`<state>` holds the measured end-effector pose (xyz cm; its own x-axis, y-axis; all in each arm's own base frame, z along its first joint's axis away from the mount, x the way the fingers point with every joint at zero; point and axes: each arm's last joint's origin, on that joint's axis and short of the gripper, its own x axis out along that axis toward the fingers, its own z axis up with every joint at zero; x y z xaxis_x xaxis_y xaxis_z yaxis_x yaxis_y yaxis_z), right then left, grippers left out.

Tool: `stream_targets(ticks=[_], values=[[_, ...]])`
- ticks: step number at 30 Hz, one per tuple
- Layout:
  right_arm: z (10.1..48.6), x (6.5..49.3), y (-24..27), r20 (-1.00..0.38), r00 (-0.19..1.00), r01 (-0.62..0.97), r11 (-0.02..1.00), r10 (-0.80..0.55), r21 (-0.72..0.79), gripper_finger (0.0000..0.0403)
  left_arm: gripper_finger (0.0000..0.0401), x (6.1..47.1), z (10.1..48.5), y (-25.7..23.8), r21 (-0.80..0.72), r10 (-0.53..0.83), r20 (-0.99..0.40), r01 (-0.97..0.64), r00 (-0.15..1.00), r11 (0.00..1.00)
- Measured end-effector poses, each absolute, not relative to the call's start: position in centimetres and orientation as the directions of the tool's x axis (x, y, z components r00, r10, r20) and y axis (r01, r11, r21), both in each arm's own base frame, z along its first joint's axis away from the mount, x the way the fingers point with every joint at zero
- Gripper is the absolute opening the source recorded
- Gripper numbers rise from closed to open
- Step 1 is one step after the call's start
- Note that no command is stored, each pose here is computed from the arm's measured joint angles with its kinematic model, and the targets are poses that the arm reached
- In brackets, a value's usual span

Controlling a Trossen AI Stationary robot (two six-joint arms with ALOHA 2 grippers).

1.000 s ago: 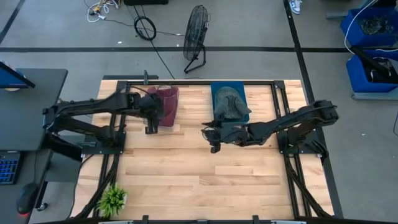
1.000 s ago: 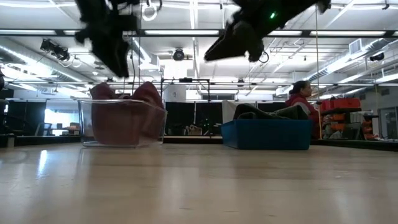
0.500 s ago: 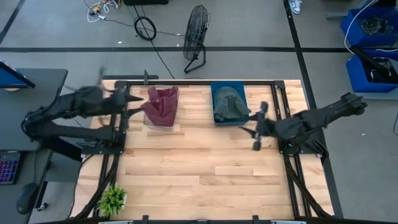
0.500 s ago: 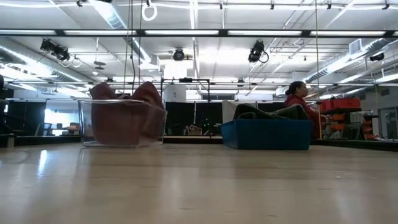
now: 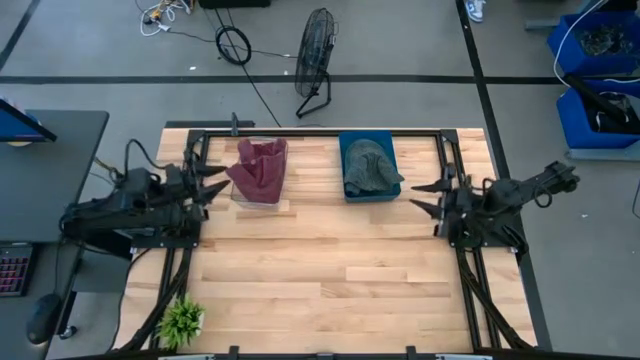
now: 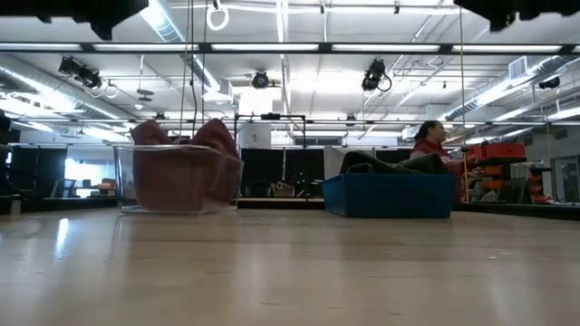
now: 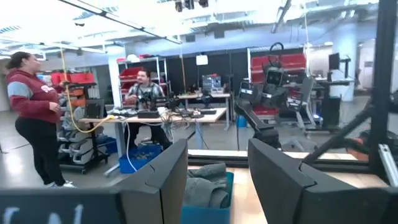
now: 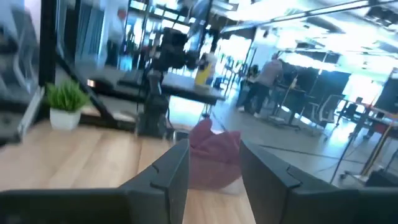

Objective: Pick & Place hat
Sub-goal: Return to Home Position

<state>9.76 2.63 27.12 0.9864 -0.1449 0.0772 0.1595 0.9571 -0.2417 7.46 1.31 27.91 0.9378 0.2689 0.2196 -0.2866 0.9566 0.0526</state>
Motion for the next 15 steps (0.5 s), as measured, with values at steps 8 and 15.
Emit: stream_targets(ticks=[8,15], values=[[24.5,6.9,1.3,0.210,0.965,0.173,0.982,-0.154,-0.075,0.0146,0.0172,8.7,23.5,1.5,0.042,0.261,0.410,-0.304,0.874,0.952],[23.7,7.0,1.4,0.136,0.976,0.181,0.981,-0.171,-0.066,0.0146,0.0172,8.7,20.9,1.5,0.022,0.264,0.428,-0.301,0.865,0.953]])
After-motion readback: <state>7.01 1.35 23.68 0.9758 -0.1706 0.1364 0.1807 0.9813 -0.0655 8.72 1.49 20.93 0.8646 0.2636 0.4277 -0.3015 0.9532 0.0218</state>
